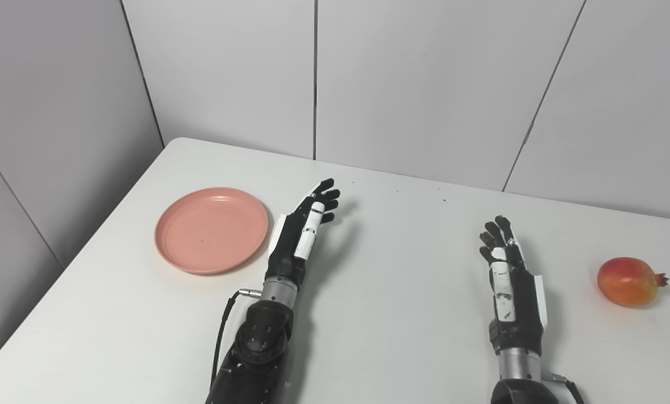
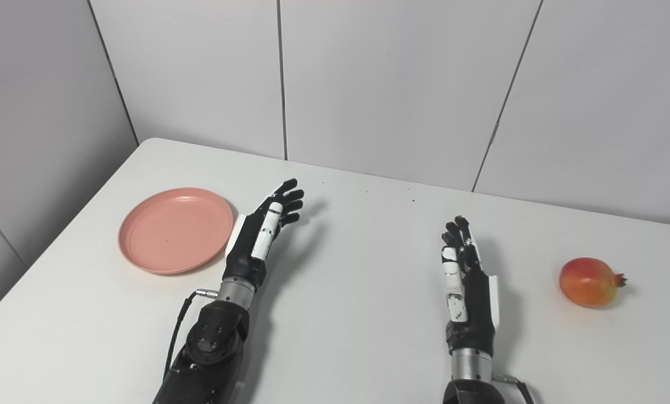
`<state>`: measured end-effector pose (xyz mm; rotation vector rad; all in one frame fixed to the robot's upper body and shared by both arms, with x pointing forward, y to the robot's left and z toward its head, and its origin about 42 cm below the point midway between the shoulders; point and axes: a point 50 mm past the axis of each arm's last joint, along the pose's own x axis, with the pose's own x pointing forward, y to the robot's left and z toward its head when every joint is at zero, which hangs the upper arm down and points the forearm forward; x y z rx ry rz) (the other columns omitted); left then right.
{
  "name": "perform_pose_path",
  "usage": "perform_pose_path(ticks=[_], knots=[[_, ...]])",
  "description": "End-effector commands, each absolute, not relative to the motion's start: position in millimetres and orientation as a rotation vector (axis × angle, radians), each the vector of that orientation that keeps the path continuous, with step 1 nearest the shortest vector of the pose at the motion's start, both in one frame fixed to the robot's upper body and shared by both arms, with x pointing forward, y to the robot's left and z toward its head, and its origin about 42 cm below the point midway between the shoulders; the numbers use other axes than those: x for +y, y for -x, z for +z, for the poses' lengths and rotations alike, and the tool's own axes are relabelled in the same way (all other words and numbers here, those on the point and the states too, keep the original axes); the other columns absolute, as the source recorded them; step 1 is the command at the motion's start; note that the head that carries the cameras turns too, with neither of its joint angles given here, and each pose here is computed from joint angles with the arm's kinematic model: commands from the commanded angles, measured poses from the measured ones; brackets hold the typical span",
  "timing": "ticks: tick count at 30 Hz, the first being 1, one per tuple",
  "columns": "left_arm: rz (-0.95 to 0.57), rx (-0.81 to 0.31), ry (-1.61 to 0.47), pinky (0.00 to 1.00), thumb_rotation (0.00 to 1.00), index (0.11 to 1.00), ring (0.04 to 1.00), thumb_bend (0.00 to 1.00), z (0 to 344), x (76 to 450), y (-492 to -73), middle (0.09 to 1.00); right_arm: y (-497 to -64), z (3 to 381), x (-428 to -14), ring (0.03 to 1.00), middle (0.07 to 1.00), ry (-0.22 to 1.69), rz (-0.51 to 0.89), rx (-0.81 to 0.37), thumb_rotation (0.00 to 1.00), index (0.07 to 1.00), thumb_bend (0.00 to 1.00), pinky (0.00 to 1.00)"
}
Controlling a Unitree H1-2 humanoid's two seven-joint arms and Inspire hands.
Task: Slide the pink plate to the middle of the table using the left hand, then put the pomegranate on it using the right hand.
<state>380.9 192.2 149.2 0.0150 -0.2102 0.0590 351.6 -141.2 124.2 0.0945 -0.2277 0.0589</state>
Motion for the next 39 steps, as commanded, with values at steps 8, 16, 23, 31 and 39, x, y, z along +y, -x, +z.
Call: perform_pose_path(ticks=[8,16,23,31,39], knots=[[0.153,-0.367,-0.043,0.83,1.00,0.823,0.831,0.31,194.2,222.8,-403.9,0.830,-342.4,94.1,-155.0,0.907,0.914,-0.074,0.044,-0.187,0.89,0.924,0.51,0.93],[0.224,-0.394,-0.118,0.81,1.00,0.805,0.810,0.30,208.9,254.7,-407.3,0.809,-342.0,95.0,-154.5,0.904,0.908,-0.085,0.041,-0.192,0.87,0.918,0.50,0.92],[0.252,-0.411,-0.156,0.78,1.00,0.795,0.802,0.32,213.2,292.4,-409.3,0.805,-341.4,93.4,-155.3,0.905,0.909,-0.072,0.046,-0.187,0.89,0.918,0.50,0.92],[0.323,-0.378,-0.200,0.80,0.98,0.774,0.792,0.32,216.9,332.2,-409.3,0.784,-341.8,93.3,-156.2,0.898,0.903,-0.090,0.041,-0.193,0.86,0.912,0.51,0.91],[0.403,-0.377,-0.212,0.77,0.97,0.784,0.798,0.30,220.6,360.8,-403.1,0.794,-341.2,93.5,-156.8,0.902,0.908,-0.088,0.046,-0.189,0.87,0.918,0.51,0.92]])
